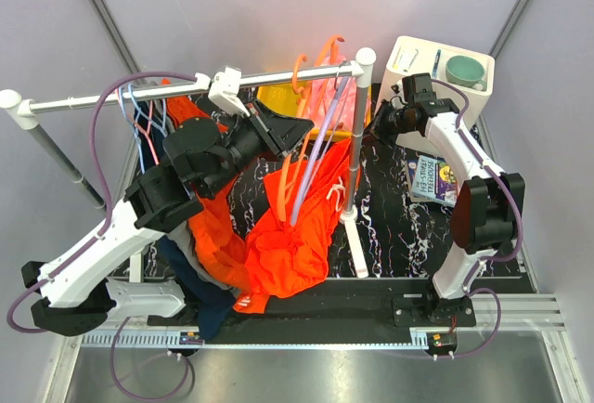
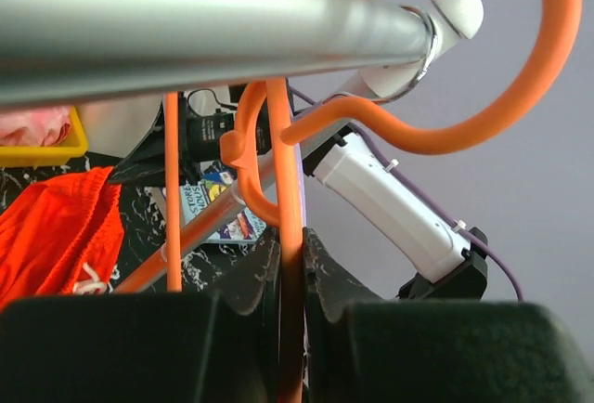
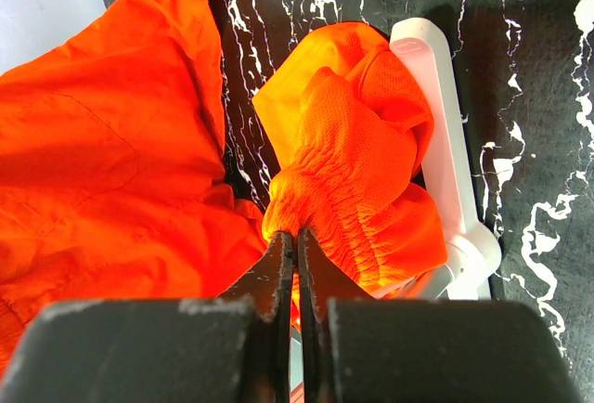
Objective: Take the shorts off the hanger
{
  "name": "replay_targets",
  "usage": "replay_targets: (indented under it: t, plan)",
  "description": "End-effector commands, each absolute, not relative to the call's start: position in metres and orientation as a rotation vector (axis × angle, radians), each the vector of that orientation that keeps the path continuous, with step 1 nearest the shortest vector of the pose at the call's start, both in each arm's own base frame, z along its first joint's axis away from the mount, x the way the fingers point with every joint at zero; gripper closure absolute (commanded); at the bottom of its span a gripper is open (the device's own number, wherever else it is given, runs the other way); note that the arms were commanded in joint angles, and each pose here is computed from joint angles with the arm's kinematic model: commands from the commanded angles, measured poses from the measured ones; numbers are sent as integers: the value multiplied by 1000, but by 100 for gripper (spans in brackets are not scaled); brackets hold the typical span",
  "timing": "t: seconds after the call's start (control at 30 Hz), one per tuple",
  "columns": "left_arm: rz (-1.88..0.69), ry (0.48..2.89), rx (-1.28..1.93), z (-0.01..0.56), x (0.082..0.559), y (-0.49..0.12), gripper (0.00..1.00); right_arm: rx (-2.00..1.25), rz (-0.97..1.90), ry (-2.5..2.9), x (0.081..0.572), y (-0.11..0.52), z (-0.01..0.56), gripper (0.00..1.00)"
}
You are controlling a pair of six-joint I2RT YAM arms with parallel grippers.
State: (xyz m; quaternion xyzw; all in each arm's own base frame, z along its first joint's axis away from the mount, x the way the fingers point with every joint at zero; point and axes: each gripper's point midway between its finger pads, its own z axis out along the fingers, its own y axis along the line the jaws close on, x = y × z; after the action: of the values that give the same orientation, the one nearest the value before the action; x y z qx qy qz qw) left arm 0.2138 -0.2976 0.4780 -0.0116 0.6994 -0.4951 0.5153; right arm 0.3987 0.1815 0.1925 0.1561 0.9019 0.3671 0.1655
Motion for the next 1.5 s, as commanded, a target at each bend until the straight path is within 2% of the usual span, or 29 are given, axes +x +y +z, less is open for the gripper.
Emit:
replay_targets:
  t: [0.0, 0.2, 0.27, 0.3, 0.37, 0.4, 0.53, 0.6, 0.63, 0.67, 0.77, 0.93, 1.07, 1.1, 1.17, 1.47]
  plan:
    - [-905, 1839, -201, 425, 227, -278, 100, 383, 1081, 2502, 395, 182, 217, 98]
    - [-751, 1860, -197, 416, 227, -272, 100, 381, 1085, 2499, 394, 183, 218, 98]
    - [-728, 1868, -189, 413, 227, -272, 97, 384, 1085, 2500, 394, 183, 217, 98]
    - [-726, 1868, -190, 412, 227, -272, 90, 381, 1085, 2497, 394, 183, 218, 98]
    - [-738, 1864, -193, 414, 226, -272, 82, 383, 1084, 2498, 394, 182, 217, 98]
    - [-741, 1866, -182, 415, 225, -274, 73, 384, 1087, 2497, 394, 183, 218, 98]
    - [-765, 1868, -122, 416, 219, -276, 47, 375, 1086, 2484, 397, 183, 222, 98]
    - [-808, 1858, -81, 420, 212, -277, 41, 378, 1079, 2476, 398, 183, 227, 98]
    - [-814, 1849, -55, 422, 210, -276, 31, 370, 1073, 2459, 401, 182, 233, 98]
    - [-851, 1837, -35, 428, 204, -275, 28, 374, 1045, 2451, 404, 180, 234, 98]
    - [-906, 1824, 50, 432, 191, -275, 25, 367, 976, 2430, 409, 171, 247, 98]
    - [-1068, 1736, 153, 454, 166, -273, 29, 366, 874, 2324, 417, 146, 291, 98]
    - [-1128, 1672, 213, 473, 152, -265, 25, 400, 852, 2216, 419, 123, 333, 98]
    - [-1128, 1658, 232, 476, 150, -263, 19, 399, 846, 2173, 420, 117, 350, 98]
    - [-1145, 1634, 255, 483, 145, -259, 19, 408, 823, 2134, 418, 109, 368, 99]
    - [-1174, 1593, 291, 491, 130, -241, 18, 317, 761, 1728, 392, 86, 532, 100]
